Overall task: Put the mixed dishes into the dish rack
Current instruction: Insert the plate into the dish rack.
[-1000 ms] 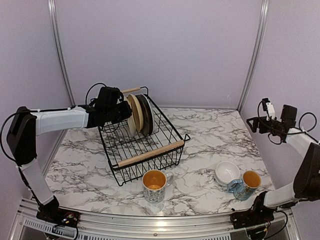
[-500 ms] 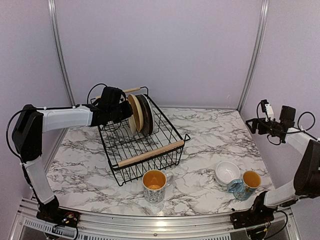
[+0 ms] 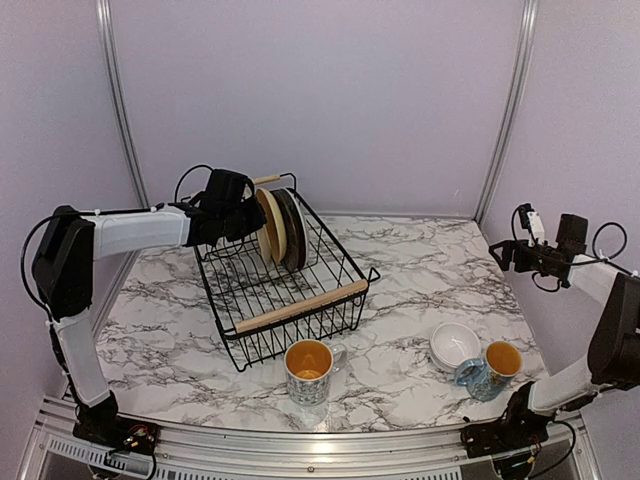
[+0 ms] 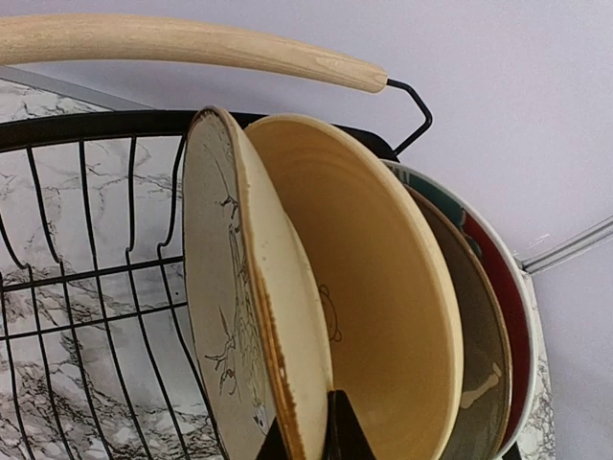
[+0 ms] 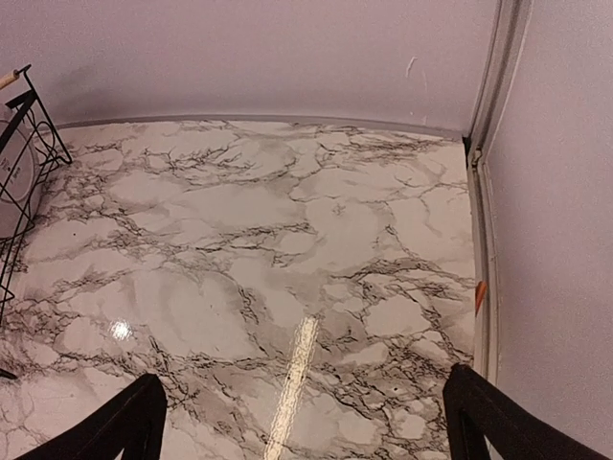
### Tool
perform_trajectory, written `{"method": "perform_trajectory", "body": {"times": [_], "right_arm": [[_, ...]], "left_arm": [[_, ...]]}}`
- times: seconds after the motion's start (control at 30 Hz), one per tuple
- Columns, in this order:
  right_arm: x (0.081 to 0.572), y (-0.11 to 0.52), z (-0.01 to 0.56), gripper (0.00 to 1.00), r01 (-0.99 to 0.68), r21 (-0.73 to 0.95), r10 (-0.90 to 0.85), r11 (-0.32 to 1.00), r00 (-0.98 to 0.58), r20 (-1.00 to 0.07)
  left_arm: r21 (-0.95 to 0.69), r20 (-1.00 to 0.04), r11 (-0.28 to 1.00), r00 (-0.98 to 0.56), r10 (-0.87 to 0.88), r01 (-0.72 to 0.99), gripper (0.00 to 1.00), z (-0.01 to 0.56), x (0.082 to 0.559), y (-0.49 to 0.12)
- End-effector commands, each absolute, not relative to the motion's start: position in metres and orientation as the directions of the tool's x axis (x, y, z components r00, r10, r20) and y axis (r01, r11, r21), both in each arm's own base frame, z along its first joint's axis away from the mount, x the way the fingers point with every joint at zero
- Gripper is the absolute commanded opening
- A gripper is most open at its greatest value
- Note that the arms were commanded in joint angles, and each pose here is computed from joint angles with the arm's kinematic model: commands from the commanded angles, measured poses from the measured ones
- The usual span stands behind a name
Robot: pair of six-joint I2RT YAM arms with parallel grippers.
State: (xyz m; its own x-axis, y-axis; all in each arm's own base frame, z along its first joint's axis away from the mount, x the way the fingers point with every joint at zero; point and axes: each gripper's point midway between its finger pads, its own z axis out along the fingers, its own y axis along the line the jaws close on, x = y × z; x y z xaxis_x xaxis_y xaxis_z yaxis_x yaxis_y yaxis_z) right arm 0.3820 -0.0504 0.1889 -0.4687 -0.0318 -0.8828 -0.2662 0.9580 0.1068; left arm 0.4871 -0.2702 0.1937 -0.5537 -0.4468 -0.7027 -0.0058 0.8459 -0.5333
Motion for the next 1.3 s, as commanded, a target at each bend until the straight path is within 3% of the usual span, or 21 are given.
{"method": "perform_trajectory", "body": {"times": [0.0,0.1,0.23,0.37,0.7,1.0,1.27], "right_arm": [[0.385,-0.048,0.202,0.98,-0.291,0.091,-0.051,0.952,-0.444,-0.894],[0.385,-0.048,0.202,0.98,-0.293,0.091,-0.051,0.952,-0.445,-0.894],[0.386,-0.047,0.200,0.99,-0.294,0.097,-0.048,0.951,-0.449,-0.892],[0.386,-0.047,0.199,0.98,-0.297,0.100,-0.048,0.950,-0.451,-0.891],[0.385,-0.046,0.201,0.98,-0.301,0.102,-0.047,0.948,-0.448,-0.893],[0.385,-0.045,0.202,0.98,-0.304,0.105,-0.046,0.947,-0.449,-0.892],[0.385,-0.045,0.201,0.98,-0.308,0.108,-0.045,0.945,-0.452,-0.891]], "left_arm": [[-0.562,-0.741,0.827,-0.454,-0.494,0.018,0.00,0.229,0.513,-0.266],[-0.562,-0.739,0.827,-0.458,-0.493,0.017,0.00,0.226,0.514,-0.266],[-0.566,-0.739,0.824,-0.467,-0.486,0.037,0.20,0.228,0.512,-0.269],[-0.567,-0.741,0.822,-0.461,-0.487,0.043,0.30,0.232,0.509,-0.267],[-0.570,-0.753,0.819,-0.441,-0.487,0.069,0.38,0.251,0.500,-0.266],[-0.574,-0.733,0.814,-0.500,-0.461,0.089,0.30,0.240,0.500,-0.278],[-0.570,-0.732,0.818,-0.502,-0.460,0.081,0.02,0.238,0.496,-0.273]]}}
